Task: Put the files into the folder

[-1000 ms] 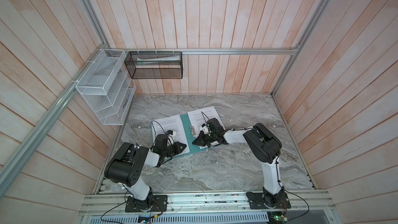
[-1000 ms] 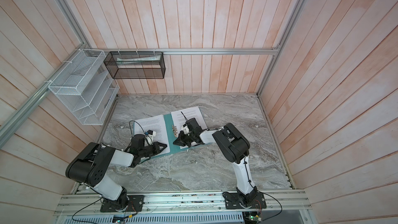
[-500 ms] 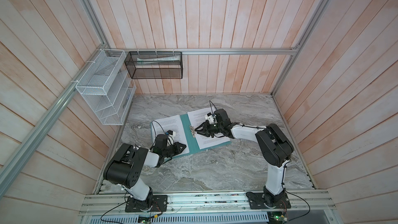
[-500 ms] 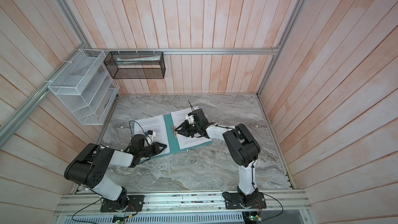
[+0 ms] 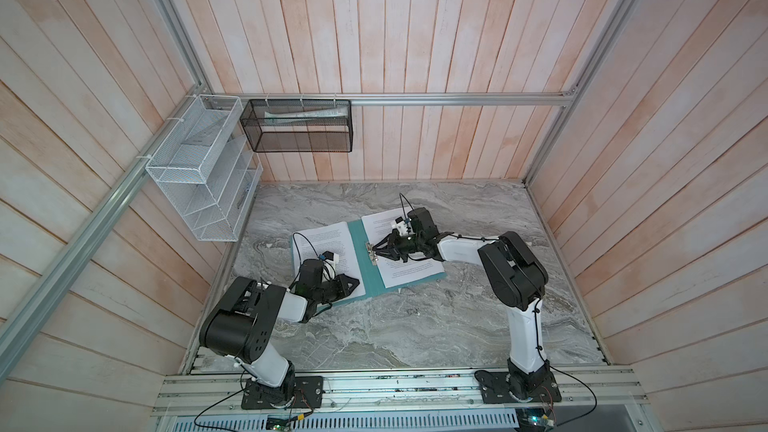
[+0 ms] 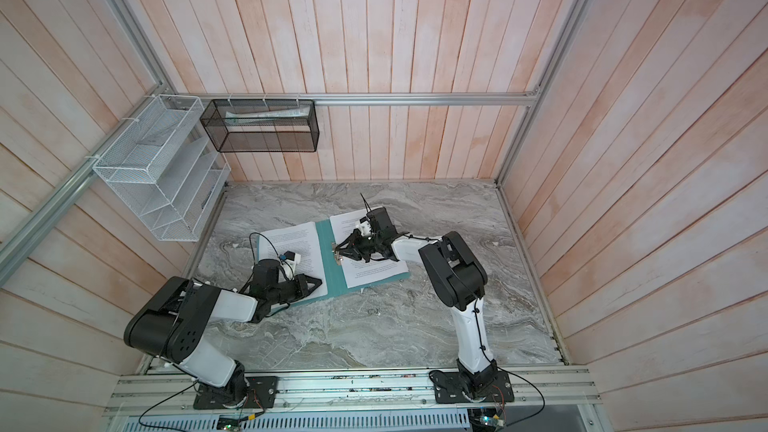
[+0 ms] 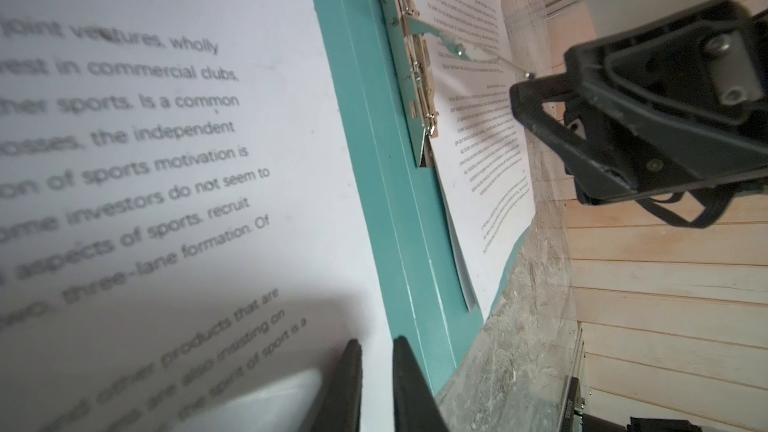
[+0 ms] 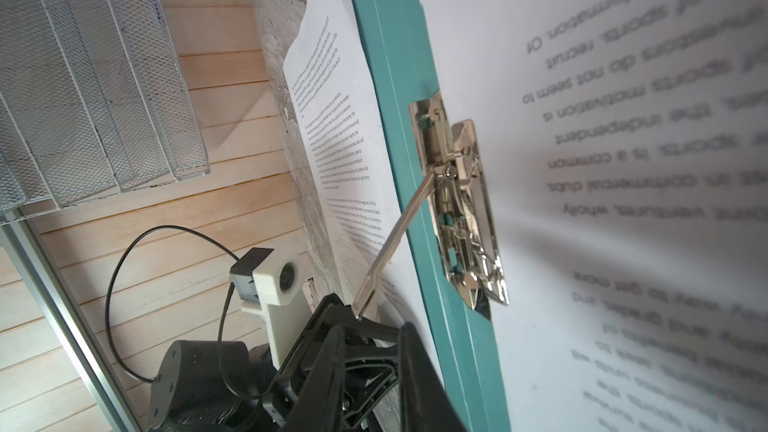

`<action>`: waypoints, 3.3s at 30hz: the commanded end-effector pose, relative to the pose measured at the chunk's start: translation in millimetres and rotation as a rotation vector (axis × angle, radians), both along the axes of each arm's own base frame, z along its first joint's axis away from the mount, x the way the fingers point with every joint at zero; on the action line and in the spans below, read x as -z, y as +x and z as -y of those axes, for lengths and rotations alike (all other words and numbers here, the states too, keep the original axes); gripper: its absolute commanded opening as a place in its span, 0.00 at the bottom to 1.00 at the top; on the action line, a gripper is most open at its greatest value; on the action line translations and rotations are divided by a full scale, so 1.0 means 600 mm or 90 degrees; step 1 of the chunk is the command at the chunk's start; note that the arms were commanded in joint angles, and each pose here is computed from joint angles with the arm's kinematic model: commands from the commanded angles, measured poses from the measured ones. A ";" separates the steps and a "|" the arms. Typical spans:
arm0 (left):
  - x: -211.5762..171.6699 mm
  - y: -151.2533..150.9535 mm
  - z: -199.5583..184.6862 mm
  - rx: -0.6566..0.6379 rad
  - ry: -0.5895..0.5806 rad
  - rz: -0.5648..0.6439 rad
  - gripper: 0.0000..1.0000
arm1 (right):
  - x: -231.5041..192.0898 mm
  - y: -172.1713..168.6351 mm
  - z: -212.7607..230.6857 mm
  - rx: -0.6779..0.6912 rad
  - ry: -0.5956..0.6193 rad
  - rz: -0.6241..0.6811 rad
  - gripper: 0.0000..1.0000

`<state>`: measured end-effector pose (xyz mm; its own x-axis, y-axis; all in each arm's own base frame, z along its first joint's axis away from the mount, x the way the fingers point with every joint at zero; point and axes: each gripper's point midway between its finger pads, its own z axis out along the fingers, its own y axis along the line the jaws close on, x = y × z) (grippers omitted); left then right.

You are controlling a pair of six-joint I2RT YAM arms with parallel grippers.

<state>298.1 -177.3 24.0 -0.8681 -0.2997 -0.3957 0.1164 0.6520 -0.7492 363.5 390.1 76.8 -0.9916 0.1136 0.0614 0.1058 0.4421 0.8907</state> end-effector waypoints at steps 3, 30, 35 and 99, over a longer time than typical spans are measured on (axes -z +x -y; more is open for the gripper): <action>0.052 -0.037 -0.021 -0.009 0.046 -0.082 0.18 | 0.007 0.004 -0.009 -0.008 0.010 -0.017 0.22; 0.052 -0.036 -0.022 -0.012 0.049 -0.084 0.18 | 0.006 0.004 -0.037 -0.019 0.027 -0.022 0.22; 0.053 -0.036 -0.022 -0.013 0.050 -0.086 0.18 | 0.008 0.001 -0.038 -0.020 0.026 -0.024 0.19; 0.081 -0.038 -0.031 -0.038 0.065 -0.126 0.14 | 0.190 -0.080 0.081 -0.035 -0.173 -0.054 0.00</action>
<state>301.5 -177.2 21.1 -0.8709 -0.3053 -0.3852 0.1008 0.6562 -0.7479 337.8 381.0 28.9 -0.9999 0.0152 -0.0068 0.0014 0.4852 0.8744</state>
